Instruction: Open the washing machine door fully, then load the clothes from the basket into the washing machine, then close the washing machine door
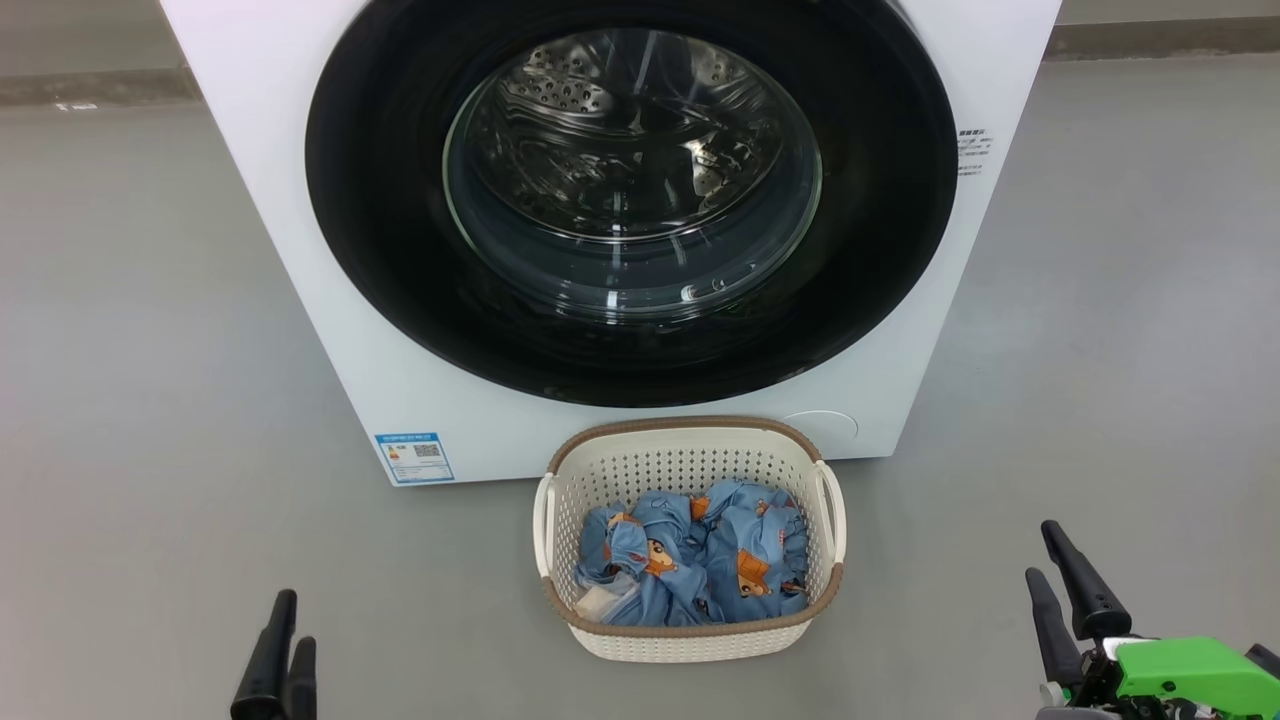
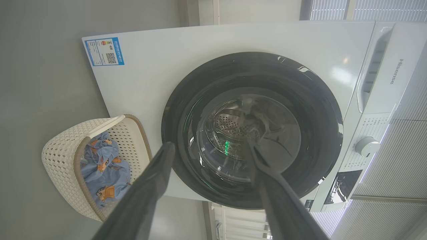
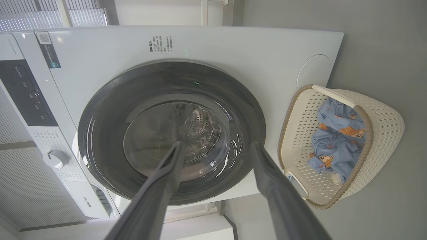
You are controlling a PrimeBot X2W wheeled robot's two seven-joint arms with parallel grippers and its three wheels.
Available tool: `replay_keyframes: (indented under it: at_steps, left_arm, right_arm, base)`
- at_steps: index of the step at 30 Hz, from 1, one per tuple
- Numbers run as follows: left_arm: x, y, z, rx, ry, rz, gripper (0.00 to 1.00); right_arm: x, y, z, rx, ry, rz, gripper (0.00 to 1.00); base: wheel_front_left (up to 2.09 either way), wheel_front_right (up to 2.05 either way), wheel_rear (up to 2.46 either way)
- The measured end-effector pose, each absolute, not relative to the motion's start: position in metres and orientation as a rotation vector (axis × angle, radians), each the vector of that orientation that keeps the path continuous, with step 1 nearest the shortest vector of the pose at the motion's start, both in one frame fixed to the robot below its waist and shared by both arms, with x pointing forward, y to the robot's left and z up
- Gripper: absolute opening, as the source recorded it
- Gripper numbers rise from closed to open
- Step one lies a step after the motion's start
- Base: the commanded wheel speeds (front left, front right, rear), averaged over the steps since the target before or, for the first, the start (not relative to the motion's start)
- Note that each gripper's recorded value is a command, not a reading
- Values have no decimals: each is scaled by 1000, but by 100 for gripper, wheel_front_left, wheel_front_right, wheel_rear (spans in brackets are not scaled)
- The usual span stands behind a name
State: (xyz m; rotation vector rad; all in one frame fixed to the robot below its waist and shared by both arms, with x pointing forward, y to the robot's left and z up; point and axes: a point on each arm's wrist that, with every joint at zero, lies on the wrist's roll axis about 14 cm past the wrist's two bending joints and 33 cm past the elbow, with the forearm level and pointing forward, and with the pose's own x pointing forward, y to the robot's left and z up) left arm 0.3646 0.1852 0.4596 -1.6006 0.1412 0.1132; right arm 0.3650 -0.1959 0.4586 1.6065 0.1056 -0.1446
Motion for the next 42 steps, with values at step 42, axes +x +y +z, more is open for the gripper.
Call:
replay_keyframes:
  at_steps: [42]
  left_arm:
    - [368, 182, 471, -1233, 100, 75, 100]
  right_arm:
    - [361, -186, 459, 1211, 112, -85, 100]
  base:
    - [0, 0, 0]
